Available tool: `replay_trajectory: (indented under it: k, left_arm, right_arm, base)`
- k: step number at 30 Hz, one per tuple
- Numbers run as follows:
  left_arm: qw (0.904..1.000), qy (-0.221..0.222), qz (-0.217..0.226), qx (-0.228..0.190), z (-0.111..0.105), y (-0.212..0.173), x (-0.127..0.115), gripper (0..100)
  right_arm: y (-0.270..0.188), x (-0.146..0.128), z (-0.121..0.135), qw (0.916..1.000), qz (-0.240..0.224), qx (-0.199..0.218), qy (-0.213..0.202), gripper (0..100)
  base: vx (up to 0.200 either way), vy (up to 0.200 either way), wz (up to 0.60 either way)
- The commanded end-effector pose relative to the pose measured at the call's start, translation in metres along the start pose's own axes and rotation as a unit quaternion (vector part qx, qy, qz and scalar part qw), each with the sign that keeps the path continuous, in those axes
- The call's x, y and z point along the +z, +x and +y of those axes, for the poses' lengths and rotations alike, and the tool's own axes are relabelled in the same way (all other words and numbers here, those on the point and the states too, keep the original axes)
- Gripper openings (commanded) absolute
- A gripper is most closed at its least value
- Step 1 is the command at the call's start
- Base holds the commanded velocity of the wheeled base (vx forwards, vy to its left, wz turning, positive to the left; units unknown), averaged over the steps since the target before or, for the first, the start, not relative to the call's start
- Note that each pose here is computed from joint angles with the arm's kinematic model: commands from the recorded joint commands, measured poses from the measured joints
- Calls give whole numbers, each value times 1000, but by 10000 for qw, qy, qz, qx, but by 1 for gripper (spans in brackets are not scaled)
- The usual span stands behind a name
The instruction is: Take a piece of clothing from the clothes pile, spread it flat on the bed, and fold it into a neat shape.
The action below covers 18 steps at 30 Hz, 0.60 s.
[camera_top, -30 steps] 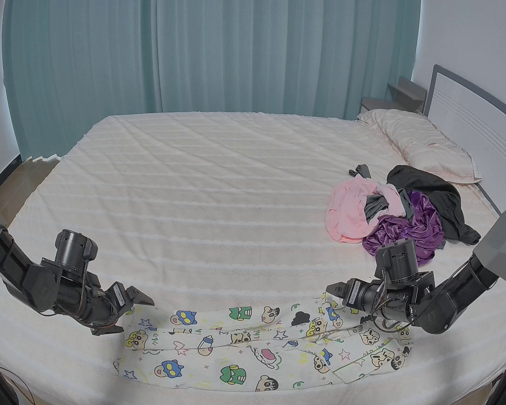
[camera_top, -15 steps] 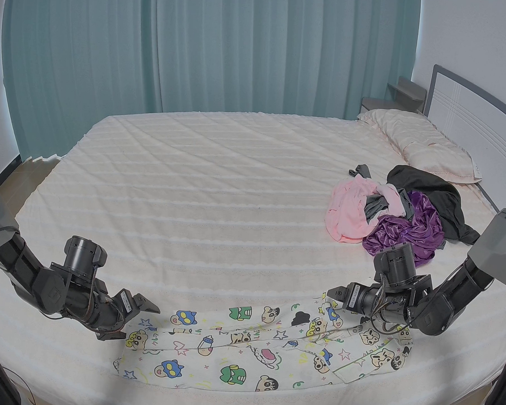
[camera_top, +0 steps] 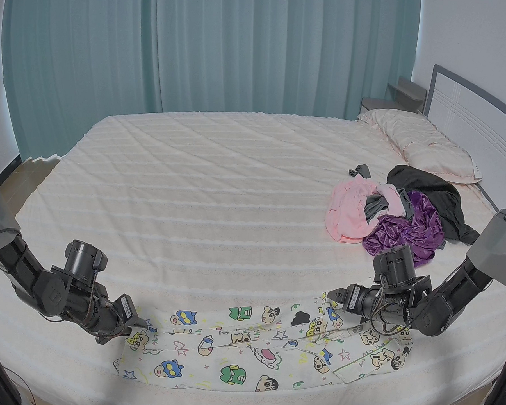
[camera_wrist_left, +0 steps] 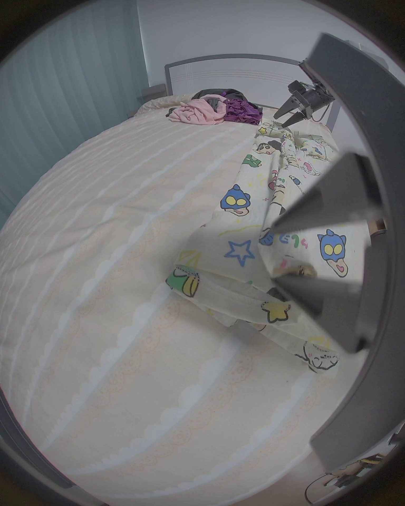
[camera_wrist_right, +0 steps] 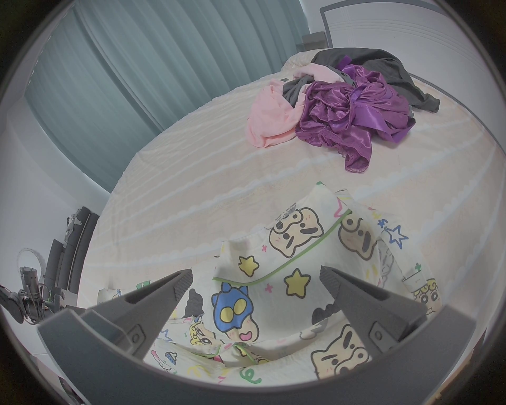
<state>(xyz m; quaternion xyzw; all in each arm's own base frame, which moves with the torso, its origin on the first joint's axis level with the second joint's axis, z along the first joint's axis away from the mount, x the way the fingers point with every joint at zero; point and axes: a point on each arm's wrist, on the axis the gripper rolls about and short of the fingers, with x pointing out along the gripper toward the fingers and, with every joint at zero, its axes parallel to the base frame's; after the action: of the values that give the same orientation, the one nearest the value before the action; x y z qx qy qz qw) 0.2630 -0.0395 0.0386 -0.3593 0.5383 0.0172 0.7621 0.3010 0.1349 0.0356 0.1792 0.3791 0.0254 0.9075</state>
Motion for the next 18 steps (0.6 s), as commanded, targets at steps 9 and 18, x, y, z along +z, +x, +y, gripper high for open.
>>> replay_trajectory:
  k: [9,18]
  left_arm:
    - [10000,-52,-14,29,2,-3,-1,0]
    - [9988,82,-365,-312,-10,-27,0,0]
  right_arm:
    - [10,3,-4,9985,2,-144,-525,100]
    - [33,-5,-9,9953,56,-573,-775,100]
  base:
    - [0,0,0]
    - [0,0,0]
